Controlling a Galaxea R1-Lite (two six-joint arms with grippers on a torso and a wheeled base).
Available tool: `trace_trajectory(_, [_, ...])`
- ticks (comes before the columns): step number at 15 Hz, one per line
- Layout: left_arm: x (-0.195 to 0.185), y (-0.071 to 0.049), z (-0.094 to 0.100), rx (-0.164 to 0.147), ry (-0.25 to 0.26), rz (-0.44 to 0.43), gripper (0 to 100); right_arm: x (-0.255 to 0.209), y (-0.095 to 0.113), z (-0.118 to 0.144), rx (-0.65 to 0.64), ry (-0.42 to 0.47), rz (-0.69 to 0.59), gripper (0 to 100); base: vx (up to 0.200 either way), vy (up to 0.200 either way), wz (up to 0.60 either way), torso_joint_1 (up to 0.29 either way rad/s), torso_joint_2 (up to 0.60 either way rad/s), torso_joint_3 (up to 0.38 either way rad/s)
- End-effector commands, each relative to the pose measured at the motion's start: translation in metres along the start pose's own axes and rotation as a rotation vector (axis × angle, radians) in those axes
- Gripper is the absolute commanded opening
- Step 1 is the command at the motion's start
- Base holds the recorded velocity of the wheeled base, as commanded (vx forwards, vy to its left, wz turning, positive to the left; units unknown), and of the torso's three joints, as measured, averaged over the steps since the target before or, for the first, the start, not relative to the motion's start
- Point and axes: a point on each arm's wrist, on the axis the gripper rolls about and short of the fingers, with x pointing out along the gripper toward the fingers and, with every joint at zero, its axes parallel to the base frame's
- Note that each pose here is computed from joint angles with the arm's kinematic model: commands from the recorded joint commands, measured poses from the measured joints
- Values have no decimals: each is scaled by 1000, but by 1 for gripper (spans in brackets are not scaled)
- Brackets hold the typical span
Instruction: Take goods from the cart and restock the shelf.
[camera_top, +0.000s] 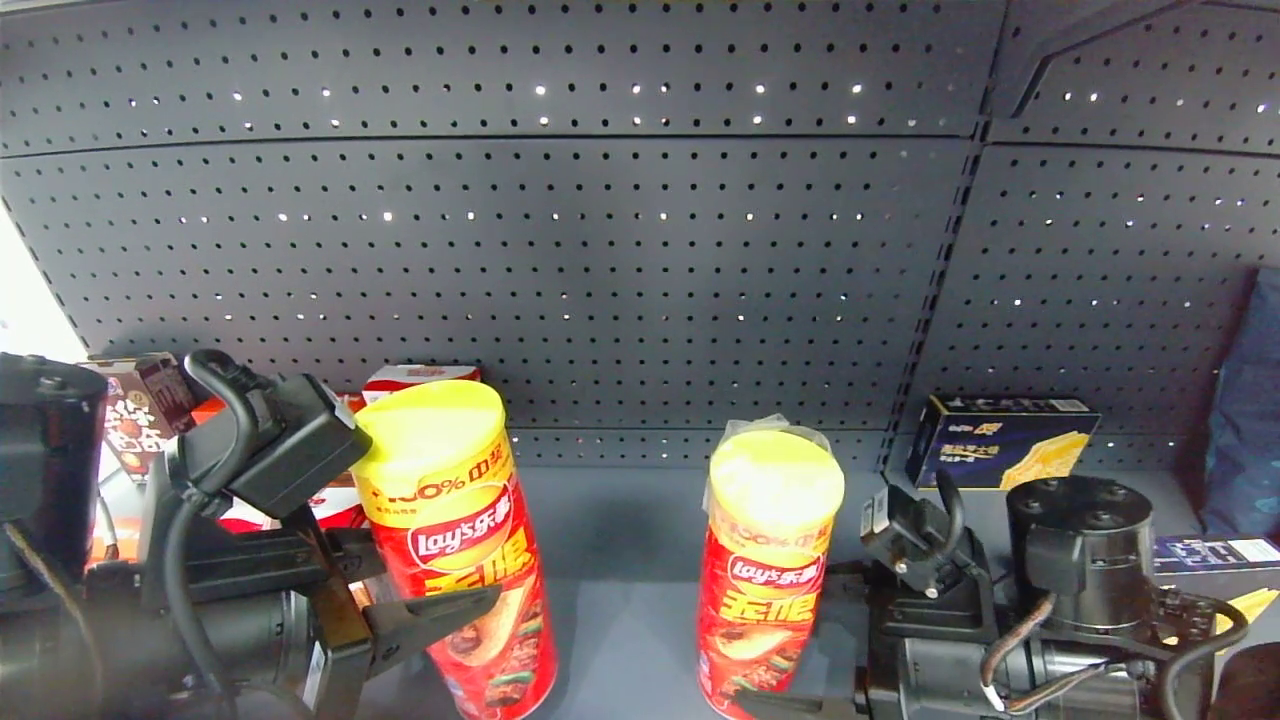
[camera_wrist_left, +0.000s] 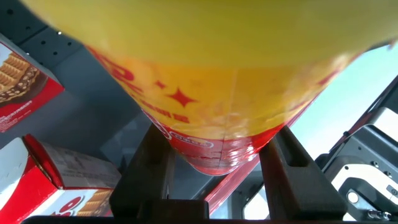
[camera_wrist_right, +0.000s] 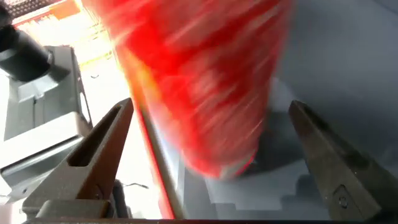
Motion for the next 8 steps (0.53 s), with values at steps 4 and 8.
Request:
trace_trajectory(4, [-2,0,0,1,-7,3,0,-42,19,14,-51,-103,-61,100,0,0,0,0,0,0])
trace_trajectory(8, [-6,-1,1,7,-23,7,0,-100,18,45,-123,-310,-258,100,0,0,0,0,0,0])
